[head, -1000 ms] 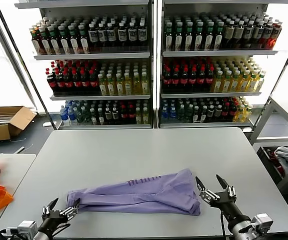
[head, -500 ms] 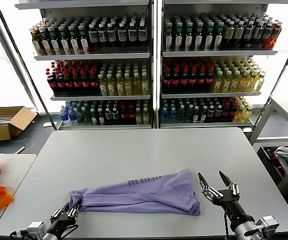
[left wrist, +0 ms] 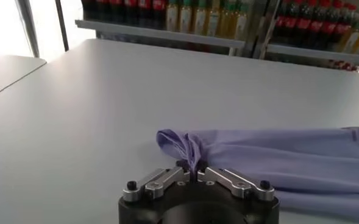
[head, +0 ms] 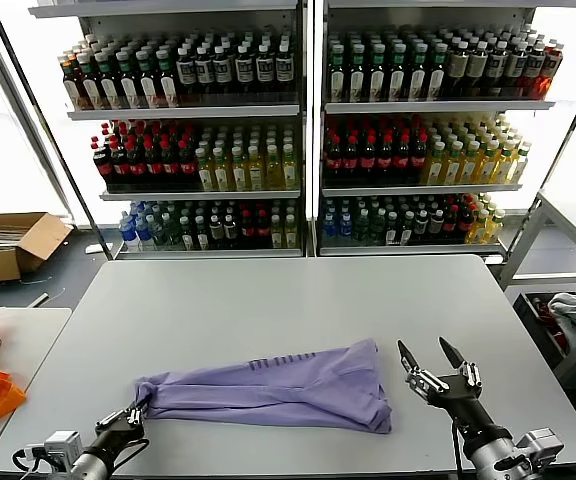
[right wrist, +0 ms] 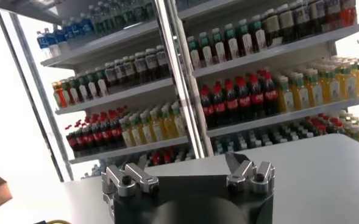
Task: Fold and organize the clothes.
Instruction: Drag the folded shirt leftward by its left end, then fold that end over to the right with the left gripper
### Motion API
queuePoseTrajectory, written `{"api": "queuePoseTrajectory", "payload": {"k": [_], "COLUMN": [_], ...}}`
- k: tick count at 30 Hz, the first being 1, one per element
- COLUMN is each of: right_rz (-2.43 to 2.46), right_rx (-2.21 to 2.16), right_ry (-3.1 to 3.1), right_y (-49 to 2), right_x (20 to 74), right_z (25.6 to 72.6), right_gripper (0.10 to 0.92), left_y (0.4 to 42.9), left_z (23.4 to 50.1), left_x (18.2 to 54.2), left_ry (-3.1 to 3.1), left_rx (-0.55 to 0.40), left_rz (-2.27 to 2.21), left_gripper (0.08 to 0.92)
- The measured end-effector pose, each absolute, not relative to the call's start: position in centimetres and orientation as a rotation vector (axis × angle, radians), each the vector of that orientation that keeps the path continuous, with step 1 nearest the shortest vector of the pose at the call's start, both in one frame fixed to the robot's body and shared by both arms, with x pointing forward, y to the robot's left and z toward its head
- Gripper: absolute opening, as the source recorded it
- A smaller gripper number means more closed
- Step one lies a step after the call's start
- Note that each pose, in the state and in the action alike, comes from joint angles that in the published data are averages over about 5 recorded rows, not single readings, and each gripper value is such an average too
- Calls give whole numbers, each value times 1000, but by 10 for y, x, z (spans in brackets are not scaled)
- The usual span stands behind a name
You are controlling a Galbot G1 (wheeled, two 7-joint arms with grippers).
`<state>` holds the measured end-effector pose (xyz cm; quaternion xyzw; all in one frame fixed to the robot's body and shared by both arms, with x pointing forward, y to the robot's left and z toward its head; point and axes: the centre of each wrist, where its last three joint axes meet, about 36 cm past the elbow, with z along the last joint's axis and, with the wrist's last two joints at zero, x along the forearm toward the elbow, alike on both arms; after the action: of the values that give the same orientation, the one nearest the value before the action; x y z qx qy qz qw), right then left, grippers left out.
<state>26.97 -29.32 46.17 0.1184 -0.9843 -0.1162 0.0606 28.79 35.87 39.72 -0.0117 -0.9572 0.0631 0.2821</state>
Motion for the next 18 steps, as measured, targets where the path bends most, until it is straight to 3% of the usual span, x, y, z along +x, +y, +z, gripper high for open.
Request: {"api": "queuePoseTrajectory", "payload": {"k": [6,11,14,18], "right_rz": [-348,-345,-348,-347], "right_rx": [372,389,392,391], "right_ry": [-2981,-2981,-2982,-2983], "right_y": [-294,-292,-291,-290], "right_x": [271,272,272,270], "right_z": [463,465,465,467], "right_gripper": [823,823,823,823], "left_y": [421,471,482,469], "left_z": [417,449,466,484], "left_x": [297,306,309,311], "left_ry": [-2604,-2651,-2679,-2715], "left_rx": [44,130,147,99], "left_rz": [125,70,45,25], "left_gripper": [109,109,109,109]}}
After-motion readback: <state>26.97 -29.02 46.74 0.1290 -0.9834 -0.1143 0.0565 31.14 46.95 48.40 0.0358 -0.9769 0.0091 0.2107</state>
